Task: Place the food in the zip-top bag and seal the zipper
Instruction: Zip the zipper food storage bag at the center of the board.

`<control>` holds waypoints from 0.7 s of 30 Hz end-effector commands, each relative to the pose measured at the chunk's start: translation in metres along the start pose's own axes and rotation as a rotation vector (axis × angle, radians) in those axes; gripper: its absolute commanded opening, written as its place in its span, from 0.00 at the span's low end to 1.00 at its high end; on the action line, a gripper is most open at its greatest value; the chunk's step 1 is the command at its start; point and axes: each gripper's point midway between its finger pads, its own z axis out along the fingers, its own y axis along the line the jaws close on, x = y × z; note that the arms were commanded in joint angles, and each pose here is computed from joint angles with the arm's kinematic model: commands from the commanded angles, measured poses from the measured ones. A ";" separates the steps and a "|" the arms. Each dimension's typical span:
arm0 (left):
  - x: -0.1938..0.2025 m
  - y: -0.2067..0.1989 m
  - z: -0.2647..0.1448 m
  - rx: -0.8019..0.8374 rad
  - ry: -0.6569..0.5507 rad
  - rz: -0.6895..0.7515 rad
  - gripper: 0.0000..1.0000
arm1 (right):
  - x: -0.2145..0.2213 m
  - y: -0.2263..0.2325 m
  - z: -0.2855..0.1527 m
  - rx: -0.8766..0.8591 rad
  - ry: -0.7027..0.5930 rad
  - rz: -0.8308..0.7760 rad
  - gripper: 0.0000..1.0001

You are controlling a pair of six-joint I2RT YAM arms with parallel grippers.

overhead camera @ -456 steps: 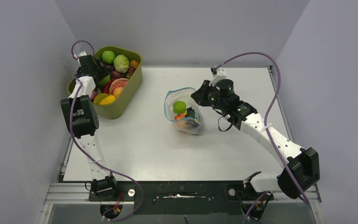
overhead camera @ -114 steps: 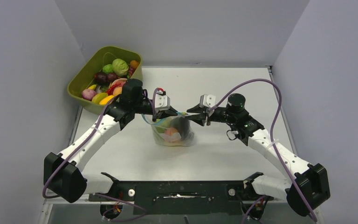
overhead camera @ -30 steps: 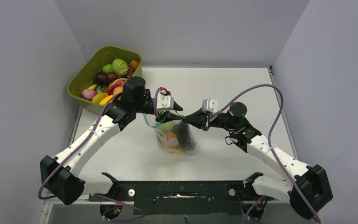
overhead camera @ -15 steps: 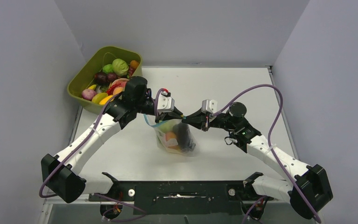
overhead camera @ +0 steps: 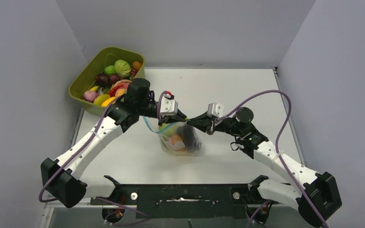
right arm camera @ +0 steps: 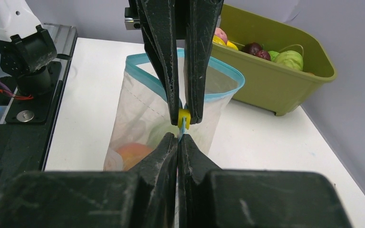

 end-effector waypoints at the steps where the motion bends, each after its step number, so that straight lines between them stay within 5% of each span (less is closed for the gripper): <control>1: -0.016 0.005 -0.016 -0.051 -0.013 0.056 0.00 | -0.031 -0.007 -0.008 0.043 -0.081 -0.107 0.00; 21: -0.004 0.005 -0.039 -0.149 0.046 0.036 0.00 | -0.030 -0.014 -0.027 0.125 -0.076 -0.111 0.00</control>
